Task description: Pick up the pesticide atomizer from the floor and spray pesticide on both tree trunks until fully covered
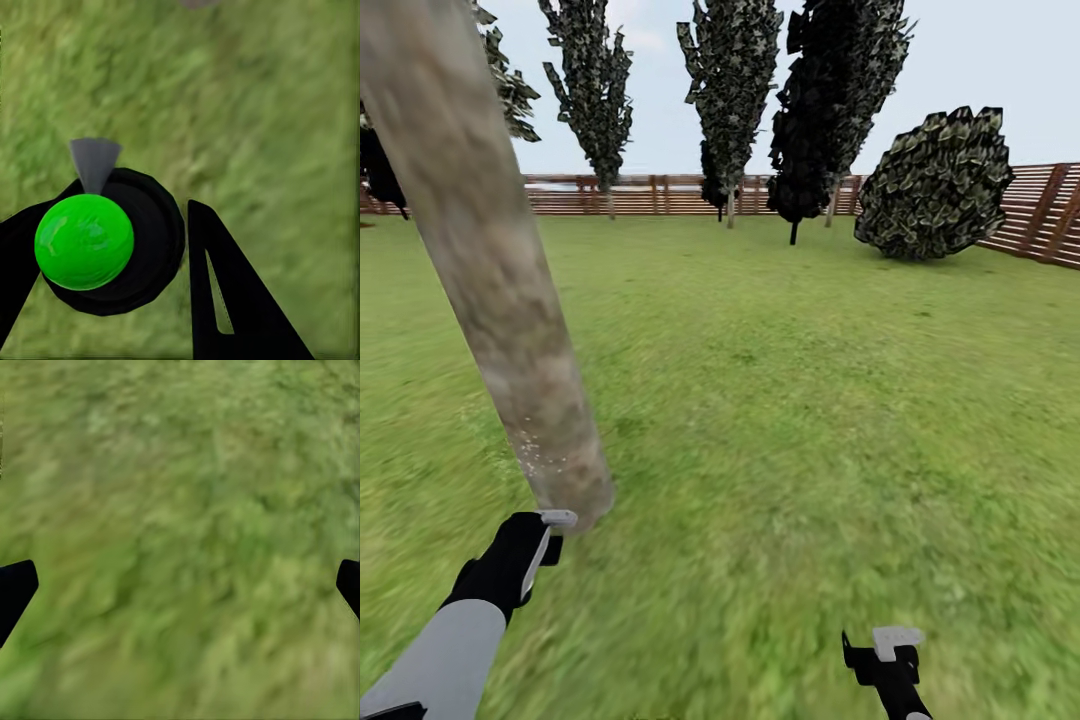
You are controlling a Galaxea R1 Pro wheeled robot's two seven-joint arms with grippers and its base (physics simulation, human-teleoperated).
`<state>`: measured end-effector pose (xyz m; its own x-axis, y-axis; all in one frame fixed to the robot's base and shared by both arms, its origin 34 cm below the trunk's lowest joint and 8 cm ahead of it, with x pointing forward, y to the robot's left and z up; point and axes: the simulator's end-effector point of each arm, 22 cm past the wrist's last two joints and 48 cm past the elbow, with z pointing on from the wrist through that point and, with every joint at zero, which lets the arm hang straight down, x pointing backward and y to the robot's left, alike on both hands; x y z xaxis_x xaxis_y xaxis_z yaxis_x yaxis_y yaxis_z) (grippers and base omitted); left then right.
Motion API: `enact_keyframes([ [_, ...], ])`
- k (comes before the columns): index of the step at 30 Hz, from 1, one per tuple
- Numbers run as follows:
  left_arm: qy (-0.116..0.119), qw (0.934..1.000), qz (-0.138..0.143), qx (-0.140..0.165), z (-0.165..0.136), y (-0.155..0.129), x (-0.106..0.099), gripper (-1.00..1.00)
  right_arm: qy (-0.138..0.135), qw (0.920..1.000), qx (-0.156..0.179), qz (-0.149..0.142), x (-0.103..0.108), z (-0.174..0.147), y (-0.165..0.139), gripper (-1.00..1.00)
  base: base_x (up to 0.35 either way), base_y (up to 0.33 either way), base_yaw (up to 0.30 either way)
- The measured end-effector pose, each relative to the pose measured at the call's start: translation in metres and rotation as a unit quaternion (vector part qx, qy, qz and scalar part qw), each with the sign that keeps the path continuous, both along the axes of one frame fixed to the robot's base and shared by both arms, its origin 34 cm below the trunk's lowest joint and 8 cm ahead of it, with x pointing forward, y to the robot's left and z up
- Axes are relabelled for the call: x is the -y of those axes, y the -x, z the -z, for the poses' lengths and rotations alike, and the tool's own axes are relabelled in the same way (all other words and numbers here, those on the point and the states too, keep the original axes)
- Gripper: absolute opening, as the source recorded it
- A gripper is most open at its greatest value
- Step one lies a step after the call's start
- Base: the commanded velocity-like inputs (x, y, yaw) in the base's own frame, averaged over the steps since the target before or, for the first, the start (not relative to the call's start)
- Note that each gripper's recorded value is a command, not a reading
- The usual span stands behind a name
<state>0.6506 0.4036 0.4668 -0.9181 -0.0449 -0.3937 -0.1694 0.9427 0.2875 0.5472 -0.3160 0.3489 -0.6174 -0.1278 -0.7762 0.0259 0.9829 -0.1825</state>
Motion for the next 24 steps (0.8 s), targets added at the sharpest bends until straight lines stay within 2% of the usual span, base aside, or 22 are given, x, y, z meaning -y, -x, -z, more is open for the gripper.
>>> enact_keyframes([
  [9, 0.002, 0.9999, 0.004, 0.009, 0.0, -0.005, 0.009, -1.0, 0.0, 1.0, 0.0, 0.0, 0.0, 0.0, 0.0, 1.0, 0.057, -0.275, 0.276],
  [12, 0.008, 0.9999, 0.007, 0.011, 0.001, -0.006, 0.018, -1.0, 0.0, 1.0, 0.0, 0.0, 0.0, 0.0, 0.0, 1.0, 0.143, -0.272, 0.276],
  [18, 0.006, 0.9999, 0.006, 0.012, 0.0, -0.006, 0.016, -1.0, 0.0, 1.0, 0.0, 0.0, 0.0, 0.0, 0.0, 1.0, 0.153, -0.266, 0.265],
  [24, 0.006, 0.9999, 0.007, 0.012, 0.0, -0.007, 0.016, -1.0, 0.0, 1.0, 0.0, 0.0, 0.0, 0.0, 0.0, 1.0, 0.206, -0.227, 0.101],
])
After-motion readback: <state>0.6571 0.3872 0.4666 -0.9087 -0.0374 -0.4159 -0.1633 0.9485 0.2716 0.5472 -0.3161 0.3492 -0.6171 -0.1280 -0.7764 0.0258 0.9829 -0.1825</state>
